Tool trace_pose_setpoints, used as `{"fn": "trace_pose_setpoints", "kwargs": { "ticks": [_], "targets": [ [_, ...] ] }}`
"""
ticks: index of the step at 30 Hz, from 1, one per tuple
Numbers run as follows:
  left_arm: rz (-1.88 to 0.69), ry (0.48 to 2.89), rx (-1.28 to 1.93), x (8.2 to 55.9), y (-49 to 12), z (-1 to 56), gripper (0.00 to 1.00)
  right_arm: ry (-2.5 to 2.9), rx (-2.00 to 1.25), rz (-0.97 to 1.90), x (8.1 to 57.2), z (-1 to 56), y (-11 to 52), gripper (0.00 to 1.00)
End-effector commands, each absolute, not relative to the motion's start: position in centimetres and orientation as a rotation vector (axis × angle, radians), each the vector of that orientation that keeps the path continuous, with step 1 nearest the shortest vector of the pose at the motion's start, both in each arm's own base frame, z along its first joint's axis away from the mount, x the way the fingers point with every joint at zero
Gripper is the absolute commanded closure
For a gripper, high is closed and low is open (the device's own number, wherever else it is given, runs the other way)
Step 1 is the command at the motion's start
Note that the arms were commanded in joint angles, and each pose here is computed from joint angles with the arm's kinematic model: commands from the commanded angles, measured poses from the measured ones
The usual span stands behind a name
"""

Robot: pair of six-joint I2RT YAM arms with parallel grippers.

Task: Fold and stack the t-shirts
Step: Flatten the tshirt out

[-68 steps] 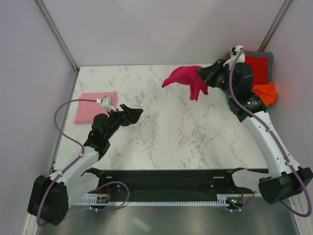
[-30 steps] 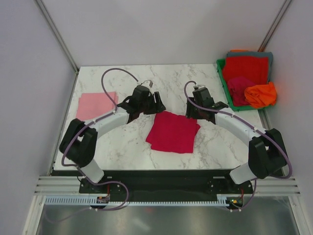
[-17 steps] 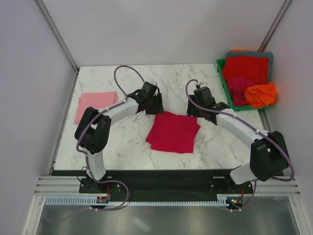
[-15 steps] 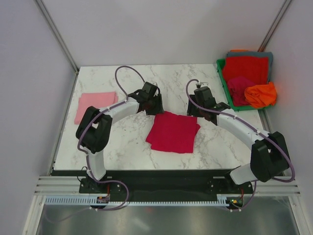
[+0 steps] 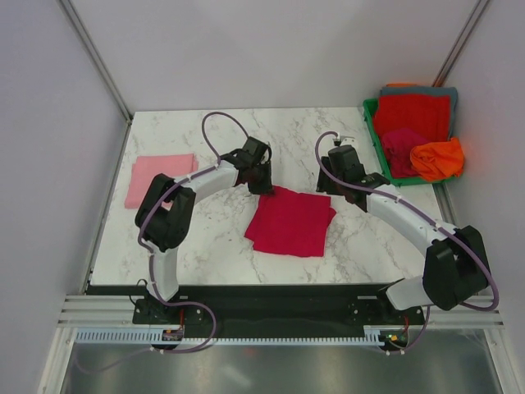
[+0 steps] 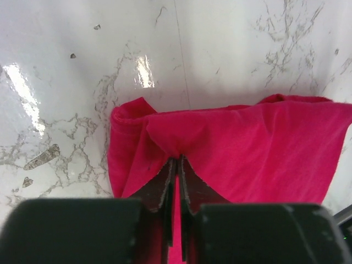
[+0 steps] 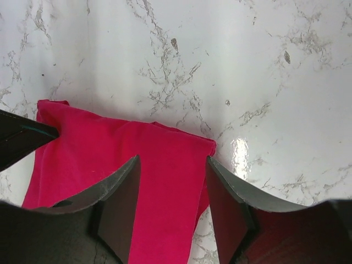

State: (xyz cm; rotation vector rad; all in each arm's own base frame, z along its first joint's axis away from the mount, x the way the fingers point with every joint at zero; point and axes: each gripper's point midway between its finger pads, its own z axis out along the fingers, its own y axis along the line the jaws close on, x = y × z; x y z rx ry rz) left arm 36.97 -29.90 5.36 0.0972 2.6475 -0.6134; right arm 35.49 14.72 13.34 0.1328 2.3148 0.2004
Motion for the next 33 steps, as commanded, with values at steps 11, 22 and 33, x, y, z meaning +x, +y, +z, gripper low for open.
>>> {"fn": "trace_pose_setpoints", "kwargs": {
  "ticks": [11,22,33],
  "targets": [
    [-0.725,2.427,0.220,36.2,-30.3,13.3,0.98,2.237,0.266,0.137,36.1,14.6,11.8,0.46],
    [-0.856,2.072,-0.173,38.6,-19.7,32.6,0.98,2.186,0.367,0.124,35.5,15.3,8.6,0.47],
    [-1.160,1.849,0.120,32.4,-30.5,46.2,0.98,2.171,0.402,0.160,35.4,15.6,7.3,0.47]
  ]
}}
